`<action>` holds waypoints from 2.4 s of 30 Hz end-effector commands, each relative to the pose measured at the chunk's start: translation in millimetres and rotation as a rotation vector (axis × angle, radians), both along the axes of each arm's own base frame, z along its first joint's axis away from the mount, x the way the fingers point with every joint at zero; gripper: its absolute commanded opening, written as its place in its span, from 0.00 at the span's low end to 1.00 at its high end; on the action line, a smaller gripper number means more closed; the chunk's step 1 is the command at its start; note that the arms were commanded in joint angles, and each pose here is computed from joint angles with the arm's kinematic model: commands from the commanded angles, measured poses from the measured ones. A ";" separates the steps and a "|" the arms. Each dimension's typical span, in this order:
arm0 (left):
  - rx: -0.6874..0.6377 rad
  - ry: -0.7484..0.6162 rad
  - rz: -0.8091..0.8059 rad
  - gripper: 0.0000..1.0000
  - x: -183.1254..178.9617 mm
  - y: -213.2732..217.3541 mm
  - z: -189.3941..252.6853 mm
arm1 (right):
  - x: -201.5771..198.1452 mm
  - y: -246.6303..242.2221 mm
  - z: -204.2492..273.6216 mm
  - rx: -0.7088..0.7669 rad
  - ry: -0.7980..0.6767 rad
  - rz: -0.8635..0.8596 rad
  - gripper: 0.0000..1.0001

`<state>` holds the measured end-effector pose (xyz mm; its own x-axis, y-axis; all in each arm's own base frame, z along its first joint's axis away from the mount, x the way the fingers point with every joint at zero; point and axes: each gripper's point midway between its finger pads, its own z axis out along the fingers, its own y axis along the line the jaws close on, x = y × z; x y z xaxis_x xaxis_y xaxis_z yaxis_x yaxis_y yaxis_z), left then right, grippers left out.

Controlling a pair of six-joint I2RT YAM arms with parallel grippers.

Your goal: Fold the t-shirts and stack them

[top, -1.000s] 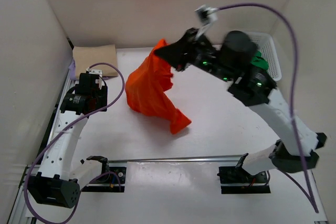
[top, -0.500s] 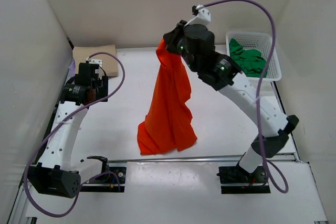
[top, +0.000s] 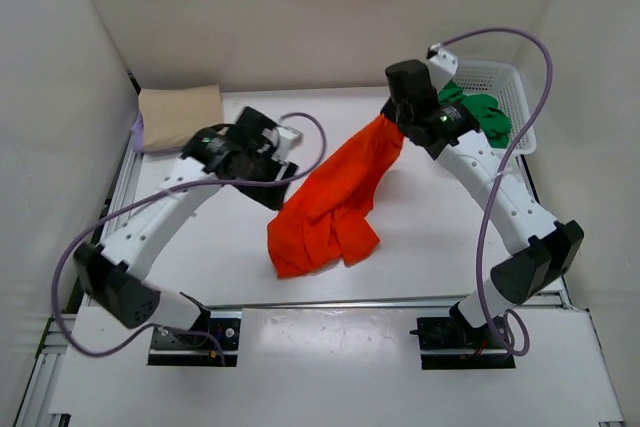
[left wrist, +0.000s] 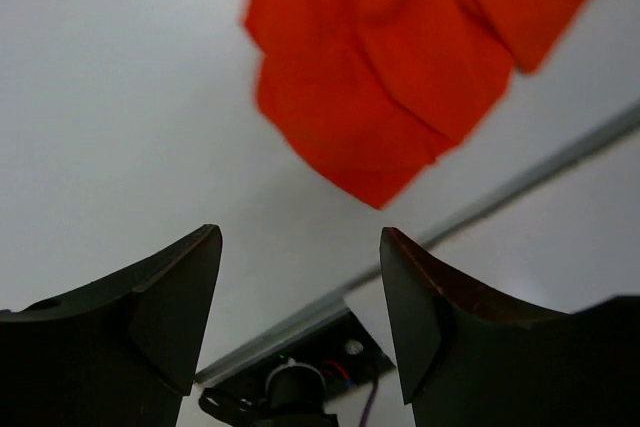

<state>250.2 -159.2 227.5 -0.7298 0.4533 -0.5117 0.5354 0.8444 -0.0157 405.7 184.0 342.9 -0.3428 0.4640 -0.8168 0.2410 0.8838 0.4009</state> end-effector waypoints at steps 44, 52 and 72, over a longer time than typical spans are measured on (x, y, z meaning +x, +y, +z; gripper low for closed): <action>-0.034 0.519 -0.412 0.23 -26.6 -194.3 -219.4 | -74.5 -120.5 -116.3 0.071 0.220 -0.222 0.00; -0.030 0.467 -0.385 0.10 -8.1 -192.7 -215.1 | -76.8 -129.8 -110.4 0.061 0.201 -0.253 0.00; 0.097 -0.686 0.426 0.10 47.6 77.8 159.8 | -185.0 -200.3 131.5 -0.063 -0.374 -0.179 0.00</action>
<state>304.4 -129.9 353.8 -0.4319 0.2946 -0.8524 0.2547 0.9465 0.1981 246.1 -9.6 432.1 -0.0108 0.5073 -0.8617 0.3035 0.8227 0.4806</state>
